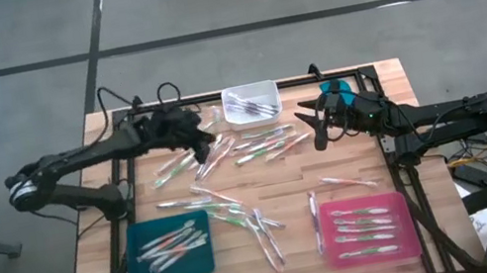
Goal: Pick & Place Toothbrushes
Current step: Put the violet toothbrush into the white bin
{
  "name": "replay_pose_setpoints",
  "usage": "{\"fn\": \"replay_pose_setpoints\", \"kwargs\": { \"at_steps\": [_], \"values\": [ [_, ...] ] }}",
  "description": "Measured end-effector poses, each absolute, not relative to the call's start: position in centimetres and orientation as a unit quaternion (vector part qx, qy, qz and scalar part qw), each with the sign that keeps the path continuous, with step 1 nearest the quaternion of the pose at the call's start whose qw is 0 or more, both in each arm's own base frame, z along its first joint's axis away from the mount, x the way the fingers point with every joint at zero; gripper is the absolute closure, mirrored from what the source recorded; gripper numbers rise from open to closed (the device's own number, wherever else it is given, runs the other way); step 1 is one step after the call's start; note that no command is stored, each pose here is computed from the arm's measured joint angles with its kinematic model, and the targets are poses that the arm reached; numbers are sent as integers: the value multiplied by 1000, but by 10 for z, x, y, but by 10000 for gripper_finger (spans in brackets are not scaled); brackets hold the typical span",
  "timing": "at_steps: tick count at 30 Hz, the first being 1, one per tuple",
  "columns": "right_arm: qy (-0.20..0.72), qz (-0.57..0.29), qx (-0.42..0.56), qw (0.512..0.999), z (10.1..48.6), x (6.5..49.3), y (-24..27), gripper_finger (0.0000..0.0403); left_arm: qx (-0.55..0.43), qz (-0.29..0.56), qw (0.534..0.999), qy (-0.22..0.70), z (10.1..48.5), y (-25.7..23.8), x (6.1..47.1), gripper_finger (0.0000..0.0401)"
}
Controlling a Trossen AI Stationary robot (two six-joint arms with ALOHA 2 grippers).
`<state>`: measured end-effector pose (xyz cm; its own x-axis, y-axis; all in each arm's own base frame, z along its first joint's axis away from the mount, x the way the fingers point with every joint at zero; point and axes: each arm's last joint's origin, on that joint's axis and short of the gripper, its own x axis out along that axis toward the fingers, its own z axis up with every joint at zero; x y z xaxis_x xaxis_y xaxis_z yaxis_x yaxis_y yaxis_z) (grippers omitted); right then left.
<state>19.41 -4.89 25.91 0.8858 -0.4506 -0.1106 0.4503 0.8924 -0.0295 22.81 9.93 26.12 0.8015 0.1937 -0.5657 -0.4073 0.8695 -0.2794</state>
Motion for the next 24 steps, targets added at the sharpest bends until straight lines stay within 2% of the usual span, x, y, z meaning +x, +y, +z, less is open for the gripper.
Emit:
{"fn": "replay_pose_setpoints", "kwargs": {
  "at_steps": [5, 12, 19, 24],
  "values": [
    [58, -227, -1, 972, 259, 194, -49, 250, -159, 109, 968, 160, 259, 83, 244, 380],
    [56, -194, 7, 979, 259, 195, -47, 241, -121, 68, 989, 46, 251, 69, 250, 380],
    [37, -124, 14, 992, 262, 197, -43, 230, -53, 40, 998, -5, 244, 60, 264, 380],
    [36, -114, 16, 993, 262, 197, -42, 224, -47, 33, 998, -9, 248, 60, 281, 380]
  ]
}}
